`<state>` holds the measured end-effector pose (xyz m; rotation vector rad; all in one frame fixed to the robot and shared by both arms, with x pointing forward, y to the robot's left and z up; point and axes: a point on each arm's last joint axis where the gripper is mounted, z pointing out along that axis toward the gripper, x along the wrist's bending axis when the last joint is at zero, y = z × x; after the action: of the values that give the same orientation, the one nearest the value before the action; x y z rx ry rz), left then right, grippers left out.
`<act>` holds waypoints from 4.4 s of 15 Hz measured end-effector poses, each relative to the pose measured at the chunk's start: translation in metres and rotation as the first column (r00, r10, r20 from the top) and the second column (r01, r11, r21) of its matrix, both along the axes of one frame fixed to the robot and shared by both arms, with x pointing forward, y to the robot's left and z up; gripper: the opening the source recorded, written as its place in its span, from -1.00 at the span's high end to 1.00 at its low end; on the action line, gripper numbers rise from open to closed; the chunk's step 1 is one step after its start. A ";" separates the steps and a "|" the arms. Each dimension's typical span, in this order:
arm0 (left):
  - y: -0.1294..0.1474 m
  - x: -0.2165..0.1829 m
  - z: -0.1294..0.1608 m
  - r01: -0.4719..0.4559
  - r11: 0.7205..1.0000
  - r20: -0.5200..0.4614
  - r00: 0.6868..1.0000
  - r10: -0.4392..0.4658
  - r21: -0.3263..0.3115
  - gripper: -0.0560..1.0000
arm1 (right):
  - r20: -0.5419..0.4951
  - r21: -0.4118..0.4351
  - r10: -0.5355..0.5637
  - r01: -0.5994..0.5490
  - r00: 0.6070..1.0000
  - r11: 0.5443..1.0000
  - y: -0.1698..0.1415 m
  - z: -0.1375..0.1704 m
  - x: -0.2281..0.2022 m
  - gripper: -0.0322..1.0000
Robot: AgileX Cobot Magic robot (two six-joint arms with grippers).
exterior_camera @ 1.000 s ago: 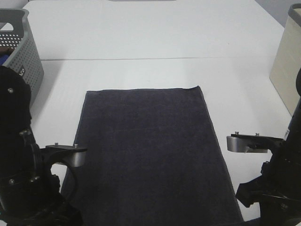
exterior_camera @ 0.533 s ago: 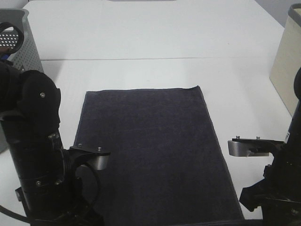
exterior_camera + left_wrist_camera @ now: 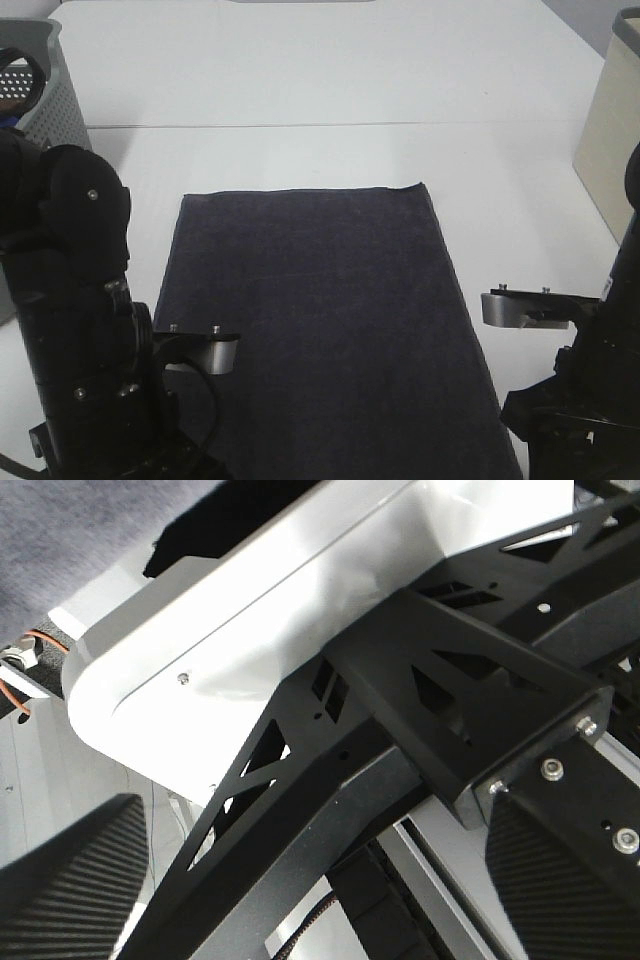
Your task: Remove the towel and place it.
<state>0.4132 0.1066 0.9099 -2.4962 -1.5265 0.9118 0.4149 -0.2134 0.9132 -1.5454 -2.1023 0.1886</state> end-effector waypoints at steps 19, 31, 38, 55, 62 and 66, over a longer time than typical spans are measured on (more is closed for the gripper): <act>0.089 0.245 0.057 -0.359 0.924 0.561 0.741 0.369 -0.134 -0.77 | 0.617 0.043 -0.145 0.151 0.773 0.988 -0.008 0.100 0.219 -0.16; 0.116 0.296 0.006 -0.442 0.880 0.588 0.670 0.453 -0.174 -0.78 | 0.482 0.040 -0.048 0.033 0.875 0.999 0.008 0.008 0.292 -0.50; 0.107 0.312 -0.024 -0.433 0.876 0.512 0.714 0.478 -0.213 -0.78 | 0.435 0.157 -0.143 0.081 0.889 0.984 -0.001 -0.034 0.303 -0.50; 0.064 0.306 -0.034 -0.412 0.862 0.436 0.745 0.505 -0.295 -0.78 | 0.478 0.242 -0.169 0.055 0.862 0.969 0.031 -0.042 0.307 -0.47; 0.053 0.307 -0.039 -0.396 0.869 0.466 0.735 0.494 -0.296 -0.33 | 0.524 0.193 -0.137 0.040 0.841 0.980 0.028 -0.048 0.311 0.29; 0.055 0.308 -0.047 -0.372 0.883 0.493 0.733 0.468 -0.286 0.81 | 0.556 0.175 -0.131 0.039 0.821 0.984 0.026 -0.050 0.314 0.92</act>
<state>0.7214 0.1611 0.8627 -2.7339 -2.3659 0.3485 0.7288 -0.1869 0.8630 -1.7428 -2.3986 -0.5286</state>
